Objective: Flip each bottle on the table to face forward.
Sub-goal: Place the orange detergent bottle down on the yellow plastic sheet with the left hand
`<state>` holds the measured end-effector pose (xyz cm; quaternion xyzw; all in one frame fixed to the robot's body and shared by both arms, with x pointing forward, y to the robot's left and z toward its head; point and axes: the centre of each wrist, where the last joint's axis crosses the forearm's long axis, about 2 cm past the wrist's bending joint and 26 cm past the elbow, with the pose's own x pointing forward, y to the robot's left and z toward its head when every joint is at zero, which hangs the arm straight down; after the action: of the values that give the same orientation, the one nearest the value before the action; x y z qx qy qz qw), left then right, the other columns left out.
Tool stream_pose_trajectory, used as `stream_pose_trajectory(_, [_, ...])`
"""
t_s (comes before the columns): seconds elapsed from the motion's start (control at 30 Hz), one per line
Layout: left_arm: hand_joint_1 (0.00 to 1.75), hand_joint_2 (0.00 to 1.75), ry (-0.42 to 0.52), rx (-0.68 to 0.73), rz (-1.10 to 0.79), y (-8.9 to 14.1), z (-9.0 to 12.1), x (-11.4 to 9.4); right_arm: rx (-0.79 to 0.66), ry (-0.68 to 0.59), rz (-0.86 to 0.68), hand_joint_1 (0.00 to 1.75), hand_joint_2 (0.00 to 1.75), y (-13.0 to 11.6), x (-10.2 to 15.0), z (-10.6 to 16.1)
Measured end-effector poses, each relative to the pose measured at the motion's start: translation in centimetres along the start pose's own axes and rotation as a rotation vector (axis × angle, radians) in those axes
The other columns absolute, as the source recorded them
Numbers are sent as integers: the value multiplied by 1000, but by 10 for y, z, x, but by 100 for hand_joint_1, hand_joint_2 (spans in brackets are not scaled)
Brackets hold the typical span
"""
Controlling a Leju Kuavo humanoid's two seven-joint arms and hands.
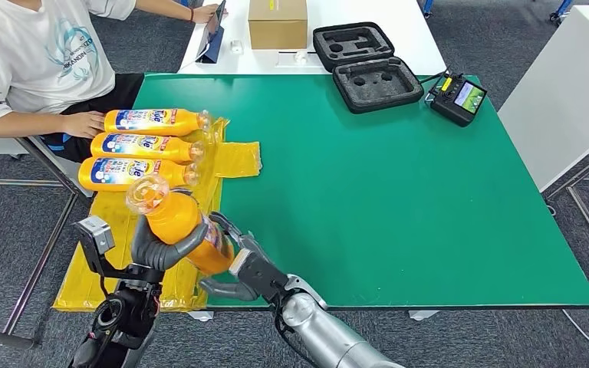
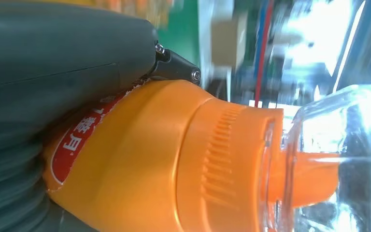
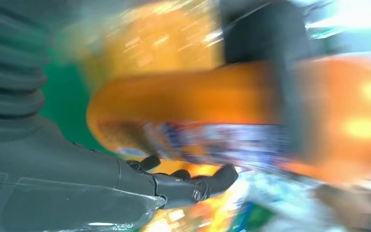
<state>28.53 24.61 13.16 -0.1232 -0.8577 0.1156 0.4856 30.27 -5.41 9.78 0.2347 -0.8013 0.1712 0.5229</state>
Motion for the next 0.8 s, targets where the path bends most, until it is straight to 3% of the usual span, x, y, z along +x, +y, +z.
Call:
stream_pose_trajectory(0.27, [175,175,-60,47,-96,13,-8,5,-33,-200,-89,0,0,-5,37,-17])
stream_pose_trajectory(0.8, [175,175,-68,55,-106,16,-10,6,-46,-261,-92,0,0,-8,49,-19])
